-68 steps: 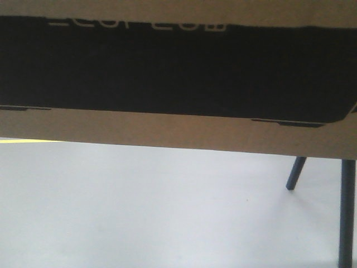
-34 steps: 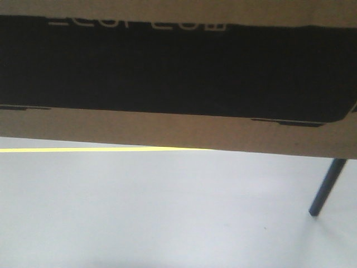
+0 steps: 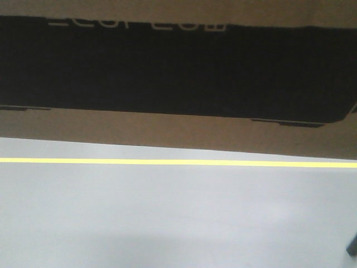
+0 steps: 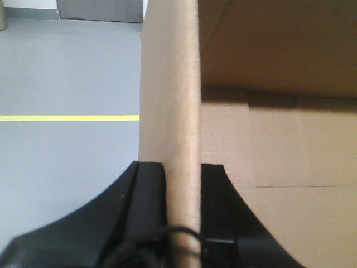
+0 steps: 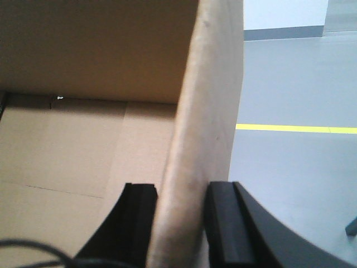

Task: Grab box from left shelf to table start
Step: 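Hold the box with both grippers while driving across the floor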

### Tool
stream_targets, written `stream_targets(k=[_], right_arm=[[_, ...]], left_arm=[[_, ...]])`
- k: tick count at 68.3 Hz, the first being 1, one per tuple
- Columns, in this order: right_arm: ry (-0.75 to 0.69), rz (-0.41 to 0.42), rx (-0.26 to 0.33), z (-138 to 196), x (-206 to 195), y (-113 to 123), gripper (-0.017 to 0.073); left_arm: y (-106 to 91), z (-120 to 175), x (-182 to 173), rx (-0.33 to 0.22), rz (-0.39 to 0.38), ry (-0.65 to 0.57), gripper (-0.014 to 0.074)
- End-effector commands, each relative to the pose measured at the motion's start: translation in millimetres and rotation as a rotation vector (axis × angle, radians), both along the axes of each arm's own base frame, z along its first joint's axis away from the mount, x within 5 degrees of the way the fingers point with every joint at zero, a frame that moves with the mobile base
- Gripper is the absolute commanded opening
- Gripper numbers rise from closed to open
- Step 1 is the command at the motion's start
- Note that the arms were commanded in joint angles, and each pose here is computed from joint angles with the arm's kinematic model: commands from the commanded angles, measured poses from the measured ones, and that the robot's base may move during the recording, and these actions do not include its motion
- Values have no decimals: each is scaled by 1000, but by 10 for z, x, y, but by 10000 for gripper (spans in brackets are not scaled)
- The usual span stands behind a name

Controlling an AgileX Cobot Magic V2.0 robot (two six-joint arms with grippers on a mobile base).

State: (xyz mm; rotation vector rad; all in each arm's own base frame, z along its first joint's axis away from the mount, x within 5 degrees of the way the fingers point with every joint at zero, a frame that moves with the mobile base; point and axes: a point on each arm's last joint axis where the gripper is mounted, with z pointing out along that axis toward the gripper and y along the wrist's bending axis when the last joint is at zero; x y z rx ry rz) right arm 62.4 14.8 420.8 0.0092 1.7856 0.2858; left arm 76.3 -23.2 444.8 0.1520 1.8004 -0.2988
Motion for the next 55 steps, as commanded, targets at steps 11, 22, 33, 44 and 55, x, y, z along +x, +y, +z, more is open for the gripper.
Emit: stream_targets(k=[11, 22, 33, 44, 55], right_arm=[[-214, -45, -16, 261, -11, -44, 59], [-211, -45, -17, 254, -8, -44, 59], [-212, -45, -17, 255, -8, -44, 59], [-212, -45, -17, 255, -8, -44, 59], [-212, -45, -17, 255, -8, -44, 59]], left_arm=[[-16, 260, -85, -143, -33, -170, -97], [-16, 260, -85, -143, -33, -170, -96], [-16, 260, -85, -143, -33, -170, -97], [-16, 260, -85, -143, -33, -170, -97], [-16, 260, -85, -143, -33, -170, -97]])
